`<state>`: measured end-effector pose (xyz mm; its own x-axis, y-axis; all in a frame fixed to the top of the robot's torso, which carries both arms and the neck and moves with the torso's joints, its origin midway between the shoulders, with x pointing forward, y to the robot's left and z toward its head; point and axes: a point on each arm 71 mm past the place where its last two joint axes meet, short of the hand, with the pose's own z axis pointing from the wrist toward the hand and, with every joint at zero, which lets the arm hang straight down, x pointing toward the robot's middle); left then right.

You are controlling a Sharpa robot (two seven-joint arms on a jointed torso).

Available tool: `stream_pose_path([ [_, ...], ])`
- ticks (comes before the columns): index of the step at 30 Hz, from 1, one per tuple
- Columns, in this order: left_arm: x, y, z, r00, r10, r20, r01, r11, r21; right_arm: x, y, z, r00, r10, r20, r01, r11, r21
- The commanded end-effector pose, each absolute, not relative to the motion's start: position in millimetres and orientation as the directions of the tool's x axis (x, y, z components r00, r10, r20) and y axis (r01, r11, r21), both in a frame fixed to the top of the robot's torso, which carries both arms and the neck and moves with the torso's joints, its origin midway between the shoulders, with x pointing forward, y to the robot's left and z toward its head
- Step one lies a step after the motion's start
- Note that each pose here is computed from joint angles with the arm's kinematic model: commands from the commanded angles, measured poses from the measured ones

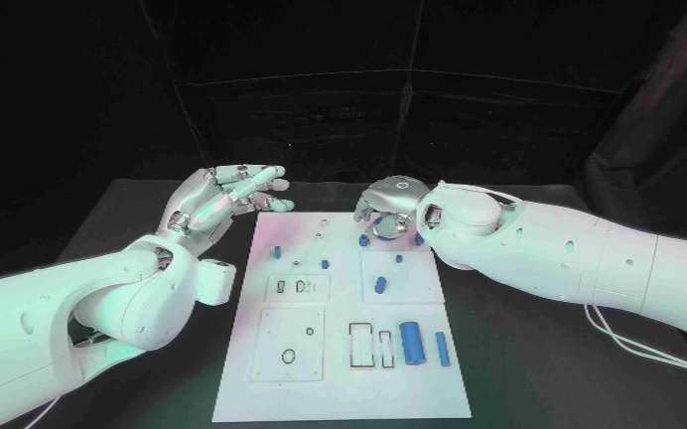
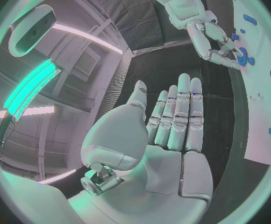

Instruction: Assemble the parts on the task board

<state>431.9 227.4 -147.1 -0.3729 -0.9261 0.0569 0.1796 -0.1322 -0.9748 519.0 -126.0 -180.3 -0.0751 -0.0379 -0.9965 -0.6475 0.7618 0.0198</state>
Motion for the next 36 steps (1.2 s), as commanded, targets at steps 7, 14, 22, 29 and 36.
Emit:
stream_pose_path([
  [7,431.1,225.2,-145.2,-0.397,-0.916,0.06,0.177,-0.141,-0.974,521.5,-121.9,-184.4,-0.091,-0.122,-0.988,-0.645,0.763,-0.035],
  [14,431.9,225.9,-145.4,-0.395,-0.917,0.059,0.176,-0.138,-0.975,521.4,-120.8,-185.6,-0.099,-0.135,-0.986,-0.647,0.762,-0.039],
  [22,433.4,228.0,-146.0,-0.389,-0.92,0.056,0.174,-0.133,-0.976,518.7,-122.4,-187.2,-0.119,-0.159,-0.98,-0.648,0.761,-0.045],
  [29,434.9,230.6,-146.6,-0.381,-0.923,0.052,0.174,-0.127,-0.976,515.4,-123.1,-186.6,-0.12,-0.161,-0.98,-0.653,0.756,-0.044],
  [36,436.2,232.1,-147.1,-0.377,-0.925,0.05,0.173,-0.124,-0.977,514.8,-121.8,-185.7,-0.109,-0.154,-0.982,-0.656,0.753,-0.046],
])
